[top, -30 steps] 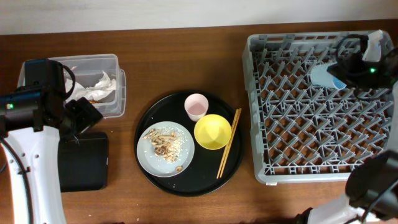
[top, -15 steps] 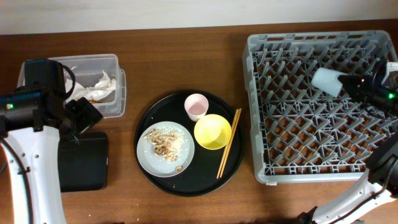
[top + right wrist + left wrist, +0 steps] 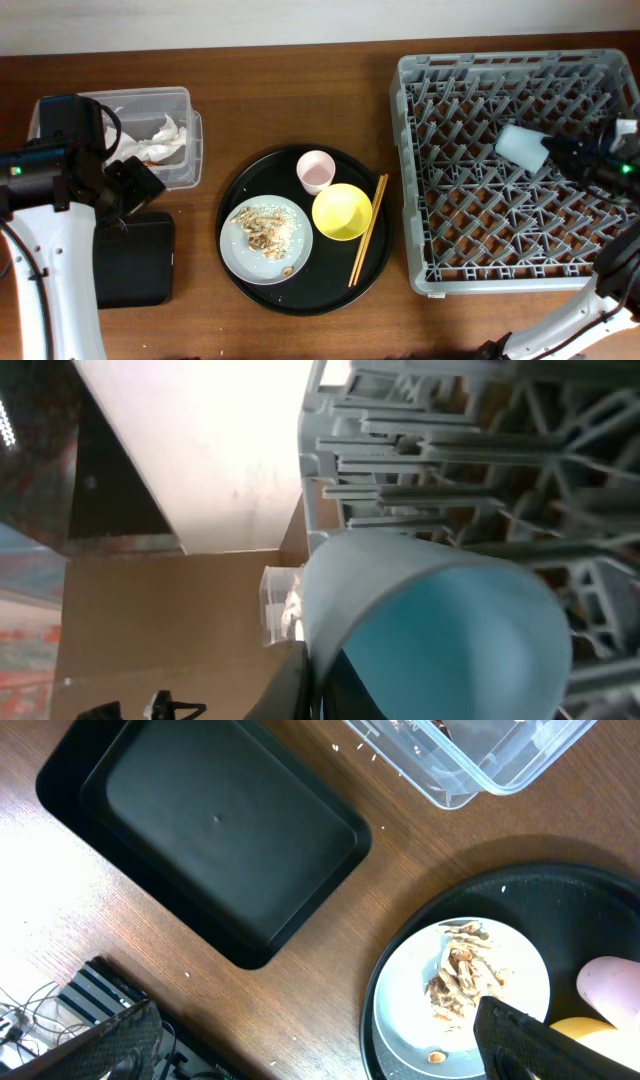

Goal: Sort waste into correct bins and load items into the dishwasher rack
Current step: 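Carry the blue cup to the dish rack and place it upside down, then release the blue cup and lift the right gripper from the rack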

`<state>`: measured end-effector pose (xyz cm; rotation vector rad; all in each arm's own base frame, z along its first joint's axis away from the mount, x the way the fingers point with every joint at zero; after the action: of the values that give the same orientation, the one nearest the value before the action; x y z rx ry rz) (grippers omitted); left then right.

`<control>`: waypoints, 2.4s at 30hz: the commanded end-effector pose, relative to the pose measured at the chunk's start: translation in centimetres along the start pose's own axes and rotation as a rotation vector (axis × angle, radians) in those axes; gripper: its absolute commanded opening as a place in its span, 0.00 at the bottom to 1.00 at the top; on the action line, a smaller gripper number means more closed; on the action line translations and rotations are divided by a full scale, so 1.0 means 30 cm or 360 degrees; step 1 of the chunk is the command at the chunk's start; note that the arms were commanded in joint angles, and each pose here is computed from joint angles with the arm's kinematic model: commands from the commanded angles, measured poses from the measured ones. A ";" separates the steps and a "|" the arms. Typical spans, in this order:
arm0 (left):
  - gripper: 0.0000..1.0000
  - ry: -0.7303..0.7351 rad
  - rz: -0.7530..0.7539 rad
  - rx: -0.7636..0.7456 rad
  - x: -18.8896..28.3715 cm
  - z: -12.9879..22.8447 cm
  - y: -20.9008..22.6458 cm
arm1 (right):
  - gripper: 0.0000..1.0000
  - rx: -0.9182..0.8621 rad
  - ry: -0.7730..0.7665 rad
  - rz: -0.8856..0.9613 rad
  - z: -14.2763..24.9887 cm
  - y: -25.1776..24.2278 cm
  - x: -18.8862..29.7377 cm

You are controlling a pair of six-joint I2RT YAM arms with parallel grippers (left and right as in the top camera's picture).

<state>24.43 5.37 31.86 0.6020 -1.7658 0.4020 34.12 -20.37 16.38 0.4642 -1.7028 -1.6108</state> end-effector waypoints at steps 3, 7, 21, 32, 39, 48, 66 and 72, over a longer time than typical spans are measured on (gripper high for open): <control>0.99 -0.0022 -0.0011 0.0025 0.009 -0.004 0.008 | 0.13 -0.0078 -0.0030 0.0289 0.009 -0.104 0.060; 0.99 -0.0022 -0.0011 0.0025 0.009 -0.004 0.008 | 0.18 -0.0129 -0.0043 0.0293 0.017 -0.107 0.085; 0.99 -0.0023 -0.0011 0.0026 0.009 -0.004 0.008 | 0.38 0.0010 -0.0334 0.0608 0.161 0.197 0.261; 0.99 -0.0023 -0.0011 0.0026 0.009 -0.004 0.008 | 0.04 0.0182 -0.0605 0.1517 0.098 0.228 0.014; 0.99 -0.0023 -0.0011 0.0026 0.009 -0.004 0.008 | 0.04 0.0099 -0.0528 0.1602 0.054 0.124 -0.042; 0.99 -0.0023 -0.0011 0.0026 0.009 -0.004 0.008 | 0.04 0.0011 -0.0508 0.1770 0.055 0.062 -0.026; 0.99 -0.0023 -0.0011 0.0026 0.009 -0.004 0.008 | 0.04 0.0139 -0.0382 0.1561 0.022 0.099 -0.090; 0.99 -0.0022 -0.0011 0.0025 0.009 -0.004 0.008 | 0.04 -0.0031 -0.0438 0.1745 0.034 0.055 -0.053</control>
<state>24.43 5.37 31.86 0.6020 -1.7658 0.4020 35.55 -17.62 17.78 -0.5371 -1.6894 -0.9074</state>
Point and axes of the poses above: each gripper's point midway between its finger pads, its own x axis back along the fingers, its own y axis along the line the jaws close on, z = x × y, the point moved 7 cm from there along x, back along the fingers, and after that the axes turned 8 degrees about -x, right-handed, at the moved point
